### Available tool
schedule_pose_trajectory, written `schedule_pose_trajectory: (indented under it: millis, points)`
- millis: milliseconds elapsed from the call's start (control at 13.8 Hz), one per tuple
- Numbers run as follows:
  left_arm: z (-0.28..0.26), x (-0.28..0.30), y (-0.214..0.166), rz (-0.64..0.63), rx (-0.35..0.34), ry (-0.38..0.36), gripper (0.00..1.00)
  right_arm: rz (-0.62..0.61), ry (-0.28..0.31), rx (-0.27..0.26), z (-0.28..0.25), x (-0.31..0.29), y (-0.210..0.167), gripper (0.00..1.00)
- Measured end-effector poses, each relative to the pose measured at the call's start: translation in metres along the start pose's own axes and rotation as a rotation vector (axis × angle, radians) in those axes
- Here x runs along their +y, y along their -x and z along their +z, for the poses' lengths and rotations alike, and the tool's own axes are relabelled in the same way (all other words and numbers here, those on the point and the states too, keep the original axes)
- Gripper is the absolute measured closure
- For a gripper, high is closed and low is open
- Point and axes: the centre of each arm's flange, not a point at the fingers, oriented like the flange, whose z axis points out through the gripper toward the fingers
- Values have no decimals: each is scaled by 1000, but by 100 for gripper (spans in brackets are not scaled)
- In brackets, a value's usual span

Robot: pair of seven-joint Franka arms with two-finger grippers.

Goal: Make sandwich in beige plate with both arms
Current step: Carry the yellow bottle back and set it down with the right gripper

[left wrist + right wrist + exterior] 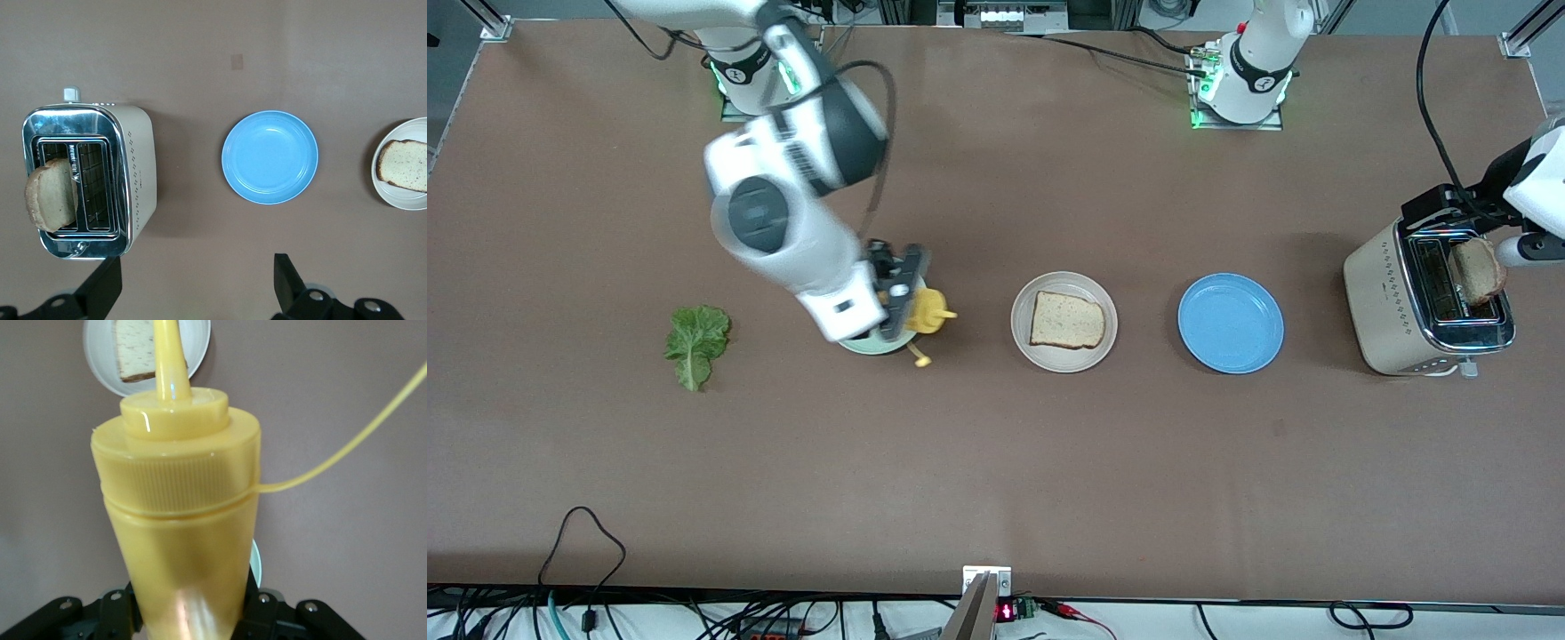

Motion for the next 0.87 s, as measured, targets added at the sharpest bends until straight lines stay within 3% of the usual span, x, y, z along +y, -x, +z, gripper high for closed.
schedule_pose_trajectory:
  millis: [217, 434, 651, 868]
  points:
    - [2, -4, 0, -8, -3, 1, 0, -100, -139, 183, -8, 66, 105, 45]
    - [2, -5, 0, -9, -4, 1, 0, -206, -213, 408, 27, 102, 203, 45]
    - [2, -6, 0, -10, -4, 1, 0, -280, -241, 589, 72, 107, 258, 45]
    - [2, -6, 0, -10, -5, 1, 0, -355, -255, 725, 119, 107, 289, 45]
